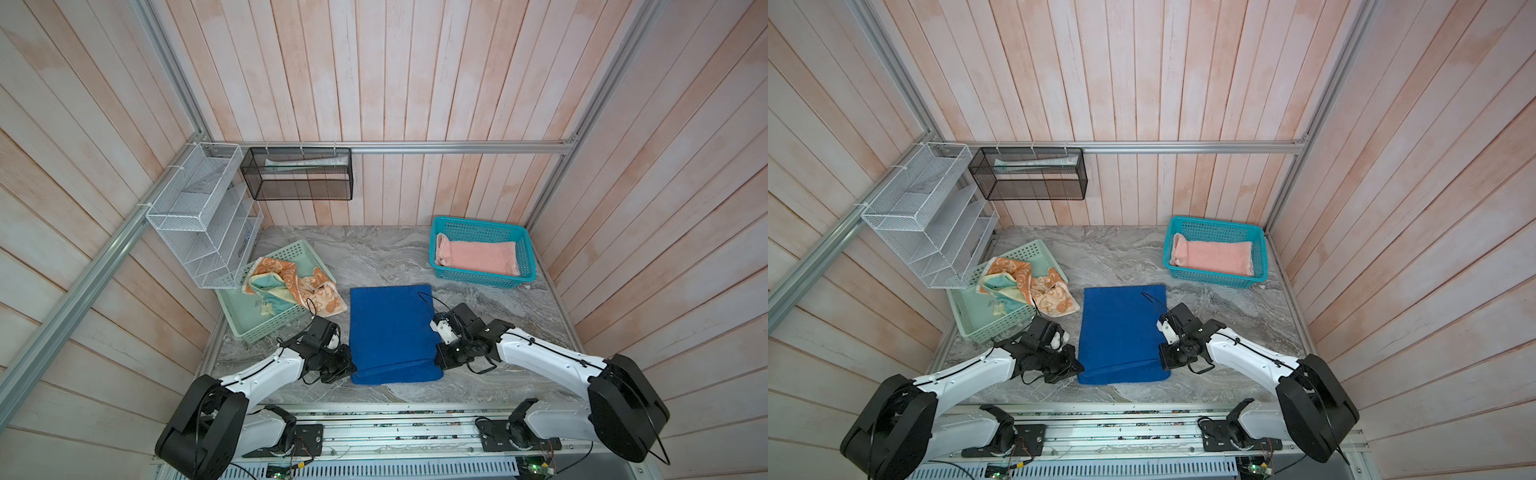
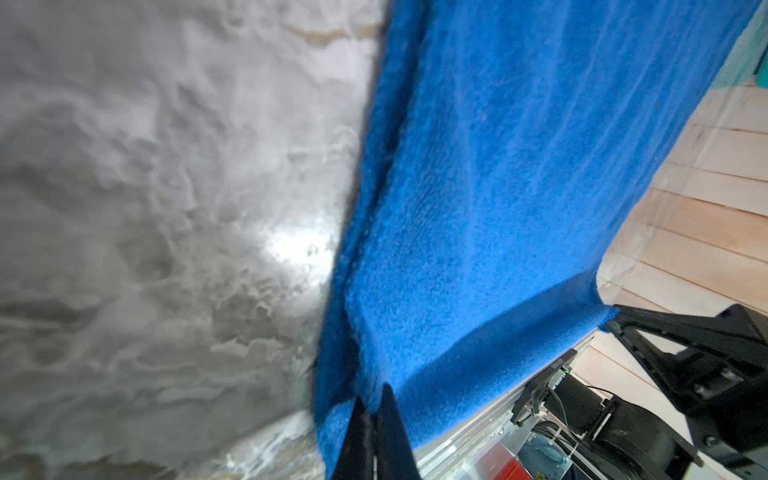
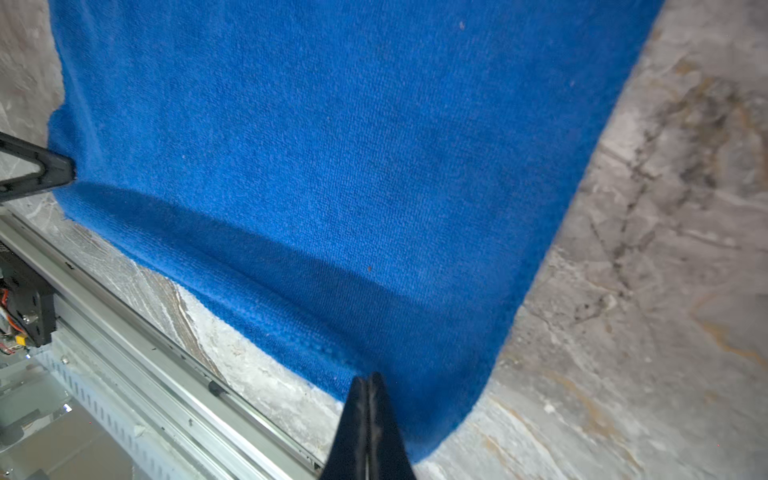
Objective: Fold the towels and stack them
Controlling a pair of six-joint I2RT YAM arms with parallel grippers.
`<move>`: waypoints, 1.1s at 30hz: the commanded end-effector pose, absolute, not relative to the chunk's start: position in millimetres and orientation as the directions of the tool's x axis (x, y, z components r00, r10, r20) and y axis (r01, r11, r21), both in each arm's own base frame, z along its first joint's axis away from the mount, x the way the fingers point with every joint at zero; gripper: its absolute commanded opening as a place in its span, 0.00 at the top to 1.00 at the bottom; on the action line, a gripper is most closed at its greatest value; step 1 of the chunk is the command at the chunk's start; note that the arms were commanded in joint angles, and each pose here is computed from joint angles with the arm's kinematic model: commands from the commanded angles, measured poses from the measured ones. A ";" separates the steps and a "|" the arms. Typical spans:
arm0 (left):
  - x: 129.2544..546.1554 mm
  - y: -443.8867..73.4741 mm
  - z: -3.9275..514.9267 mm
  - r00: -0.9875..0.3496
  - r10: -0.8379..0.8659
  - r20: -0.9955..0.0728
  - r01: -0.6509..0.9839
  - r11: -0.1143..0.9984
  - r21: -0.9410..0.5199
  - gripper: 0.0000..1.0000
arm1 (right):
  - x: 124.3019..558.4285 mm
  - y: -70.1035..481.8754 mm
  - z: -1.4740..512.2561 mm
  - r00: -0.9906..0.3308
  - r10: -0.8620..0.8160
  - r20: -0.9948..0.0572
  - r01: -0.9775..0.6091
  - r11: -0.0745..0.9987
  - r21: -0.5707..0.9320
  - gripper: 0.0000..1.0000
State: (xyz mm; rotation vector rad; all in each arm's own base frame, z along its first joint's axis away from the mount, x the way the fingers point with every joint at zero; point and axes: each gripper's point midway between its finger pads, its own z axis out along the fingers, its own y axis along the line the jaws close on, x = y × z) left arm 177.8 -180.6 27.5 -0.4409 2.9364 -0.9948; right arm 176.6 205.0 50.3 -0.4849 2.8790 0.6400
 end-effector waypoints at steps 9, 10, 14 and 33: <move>182.9 -182.3 65.7 -0.964 -0.260 0.058 -0.236 0.731 -0.640 1.00 | 158.7 206.0 88.3 -0.957 -0.216 -0.195 -0.283 0.849 0.446 1.00; 178.6 -182.9 65.3 -0.965 -0.252 0.076 -0.240 0.725 -0.645 1.00 | 153.0 205.2 86.4 -0.960 -0.215 -0.180 -0.275 0.847 0.455 1.00; 162.5 -179.7 48.3 -0.959 -0.239 0.149 -0.279 0.732 -0.622 0.82 | 128.1 199.9 63.3 -0.970 -0.228 -0.080 -0.239 0.849 0.472 1.00; 209.5 -211.2 59.6 -0.990 -0.092 -0.106 -0.037 0.898 -0.439 0.59 | 165.5 229.6 56.6 -0.958 -0.243 -0.153 -0.287 0.824 0.488 0.74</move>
